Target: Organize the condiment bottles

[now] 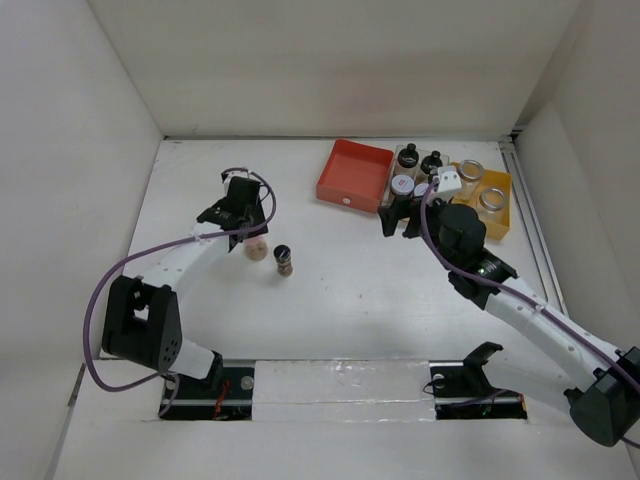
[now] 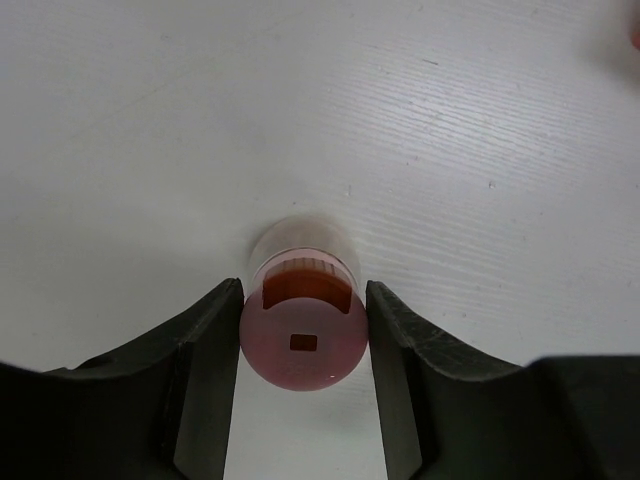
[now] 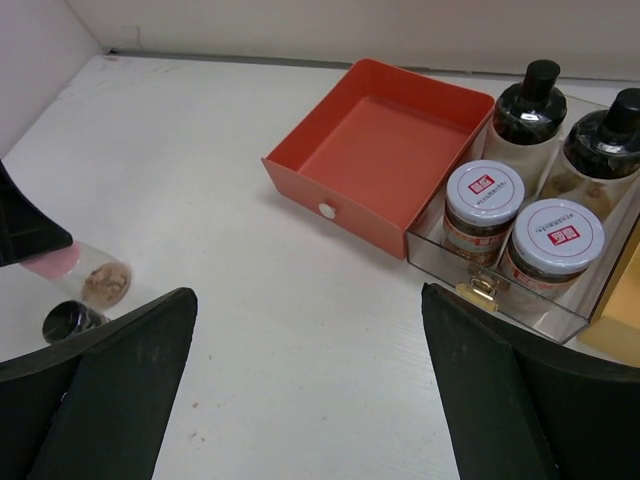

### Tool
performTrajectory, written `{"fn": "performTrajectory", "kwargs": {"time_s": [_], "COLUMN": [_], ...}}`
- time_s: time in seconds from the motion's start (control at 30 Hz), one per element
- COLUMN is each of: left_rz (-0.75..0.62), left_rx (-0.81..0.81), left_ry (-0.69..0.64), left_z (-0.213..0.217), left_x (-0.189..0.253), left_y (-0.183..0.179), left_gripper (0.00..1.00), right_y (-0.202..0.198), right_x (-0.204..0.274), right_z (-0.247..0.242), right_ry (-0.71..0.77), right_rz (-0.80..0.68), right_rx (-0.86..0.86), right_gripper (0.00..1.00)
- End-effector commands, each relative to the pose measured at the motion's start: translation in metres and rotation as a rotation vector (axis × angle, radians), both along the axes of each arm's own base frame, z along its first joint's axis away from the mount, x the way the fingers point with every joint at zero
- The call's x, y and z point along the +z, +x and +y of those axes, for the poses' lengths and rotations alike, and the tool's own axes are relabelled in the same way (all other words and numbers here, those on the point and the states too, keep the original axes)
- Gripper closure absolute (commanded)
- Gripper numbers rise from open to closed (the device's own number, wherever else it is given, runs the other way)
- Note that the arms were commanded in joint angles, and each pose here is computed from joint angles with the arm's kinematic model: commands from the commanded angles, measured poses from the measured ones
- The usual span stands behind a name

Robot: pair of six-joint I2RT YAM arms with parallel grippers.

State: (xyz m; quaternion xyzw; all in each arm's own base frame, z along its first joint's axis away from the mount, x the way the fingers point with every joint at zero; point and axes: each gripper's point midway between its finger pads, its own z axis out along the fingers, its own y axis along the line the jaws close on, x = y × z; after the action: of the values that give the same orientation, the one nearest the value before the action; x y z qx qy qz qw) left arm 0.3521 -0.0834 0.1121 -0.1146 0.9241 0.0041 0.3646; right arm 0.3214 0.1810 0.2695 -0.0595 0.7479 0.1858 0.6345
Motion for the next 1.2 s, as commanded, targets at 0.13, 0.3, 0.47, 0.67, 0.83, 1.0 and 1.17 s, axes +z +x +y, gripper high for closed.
{"fn": "performTrajectory", "kwargs": {"time_s": [0.13, 0.3, 0.47, 0.67, 0.83, 1.0, 1.17], "left_rz": [-0.012, -0.168, -0.331, -0.399, -0.5, -0.585, -0.58], "left_rx": [-0.008, -0.004, -0.078, -0.19, -0.273, -0.334, -0.383], "left_ry": [-0.03, -0.089, -0.201, -0.171, -0.264, -0.363, -0.415], "left_z": [-0.006, -0.014, -0.049, -0.141, -0.192, -0.227, -0.248], "left_x": [0.009, 0.078, 0.167, 0.199, 0.239, 0.228, 0.207], "left_y": [0.005, 0.028, 0.072, 0.133, 0.192, 0.223, 0.237], "left_gripper": [0.69, 0.71, 0.7, 0.7, 0.7, 0.67, 0.67], "right_y": [0.003, -0.004, -0.008, -0.013, -0.018, -0.019, -0.02], "right_x": [0.029, 0.042, 0.047, 0.038, 0.034, 0.024, 0.014], "right_z": [-0.01, -0.014, -0.016, -0.016, -0.018, -0.021, -0.012], "right_ry": [0.035, 0.056, 0.062, 0.042, 0.026, 0.006, -0.01], "right_rz": [-0.08, -0.11, -0.119, -0.103, -0.094, -0.081, -0.052], "right_rx": [-0.021, -0.011, 0.0, 0.01, 0.011, 0.003, 0.031], "right_gripper": [0.01, 0.01, 0.01, 0.01, 0.01, 0.01, 0.01]}}
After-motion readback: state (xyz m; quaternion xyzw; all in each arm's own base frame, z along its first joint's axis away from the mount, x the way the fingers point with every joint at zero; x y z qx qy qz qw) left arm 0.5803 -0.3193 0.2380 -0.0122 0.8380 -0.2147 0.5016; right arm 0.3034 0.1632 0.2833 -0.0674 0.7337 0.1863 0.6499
